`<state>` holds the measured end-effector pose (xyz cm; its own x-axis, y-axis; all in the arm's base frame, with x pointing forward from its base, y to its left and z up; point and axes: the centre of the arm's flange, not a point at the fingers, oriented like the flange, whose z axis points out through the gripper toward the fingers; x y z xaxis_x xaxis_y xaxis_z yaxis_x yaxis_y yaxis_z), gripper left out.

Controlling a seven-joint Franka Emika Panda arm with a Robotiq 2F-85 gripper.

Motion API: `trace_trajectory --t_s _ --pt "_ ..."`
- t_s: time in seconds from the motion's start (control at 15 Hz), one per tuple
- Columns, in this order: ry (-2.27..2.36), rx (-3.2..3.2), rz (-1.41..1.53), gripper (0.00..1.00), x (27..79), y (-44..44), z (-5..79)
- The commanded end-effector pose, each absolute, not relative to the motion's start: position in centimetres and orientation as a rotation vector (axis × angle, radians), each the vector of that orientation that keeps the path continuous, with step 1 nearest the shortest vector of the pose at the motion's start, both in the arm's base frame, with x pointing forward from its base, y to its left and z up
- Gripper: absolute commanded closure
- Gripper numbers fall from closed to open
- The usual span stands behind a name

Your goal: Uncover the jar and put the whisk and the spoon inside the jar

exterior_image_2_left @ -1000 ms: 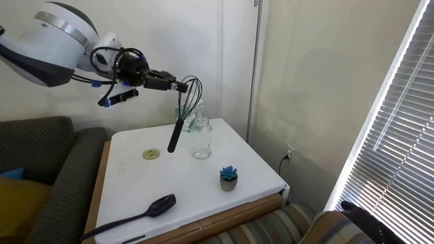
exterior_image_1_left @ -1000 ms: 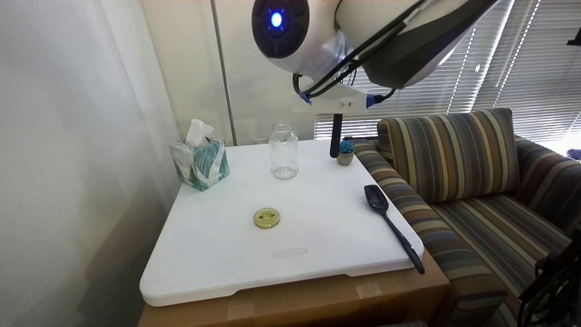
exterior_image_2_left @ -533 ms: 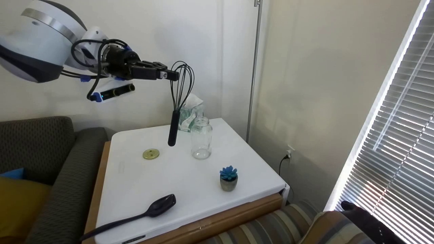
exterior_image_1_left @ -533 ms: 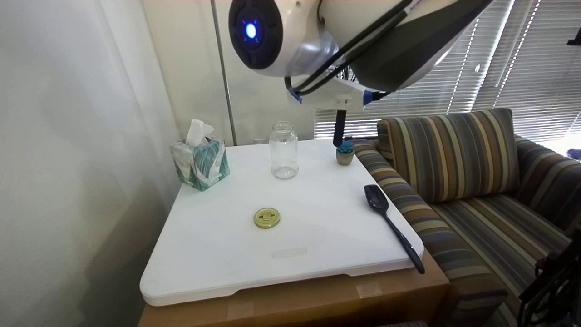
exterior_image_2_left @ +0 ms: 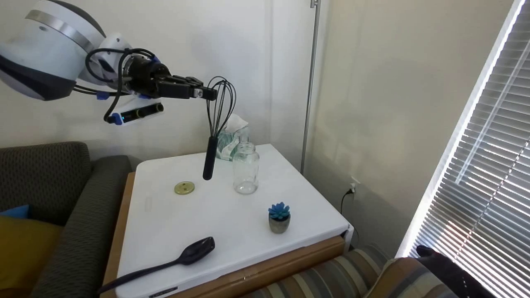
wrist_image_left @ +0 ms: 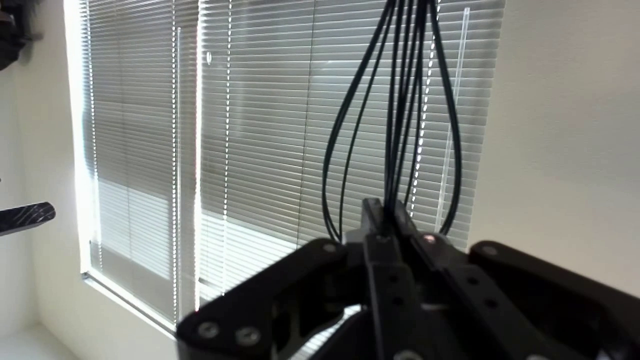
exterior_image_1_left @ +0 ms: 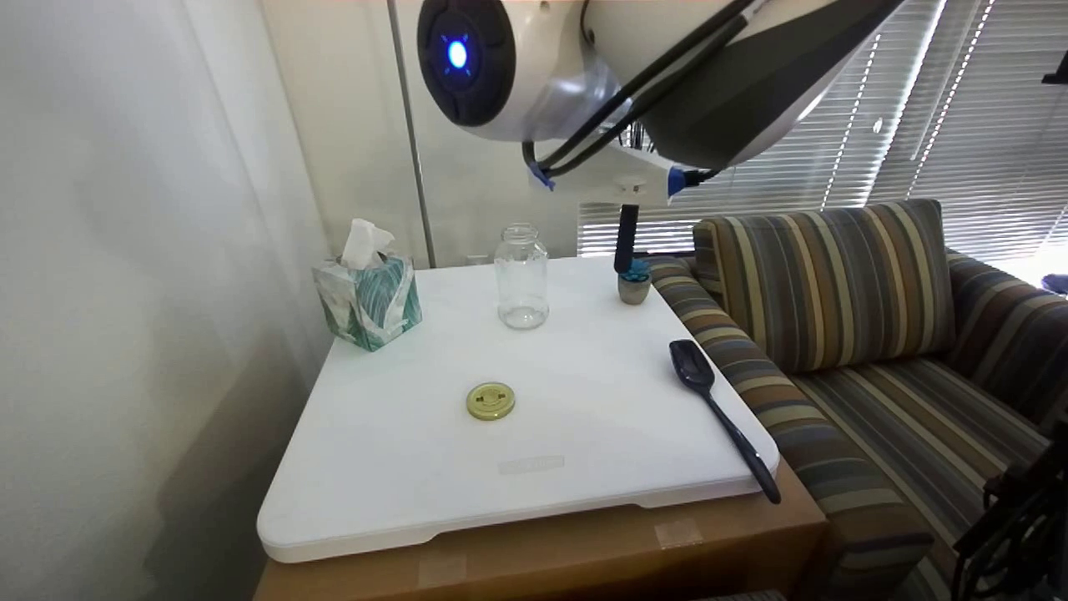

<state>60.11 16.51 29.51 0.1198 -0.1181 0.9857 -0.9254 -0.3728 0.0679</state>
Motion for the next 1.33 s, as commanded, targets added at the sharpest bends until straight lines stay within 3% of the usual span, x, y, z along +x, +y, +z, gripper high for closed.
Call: trace_trajectory --t_s 0.0,0.47,1.27 --pt "-1.020 1.552 1.399 0.99 60.7 16.9 29.2" --pt "-0.955 1.373 1.639 0.99 67.1 16.9 30.9" --pt "-1.083 1.373 1.785 0.99 74.6 17.7 31.6"
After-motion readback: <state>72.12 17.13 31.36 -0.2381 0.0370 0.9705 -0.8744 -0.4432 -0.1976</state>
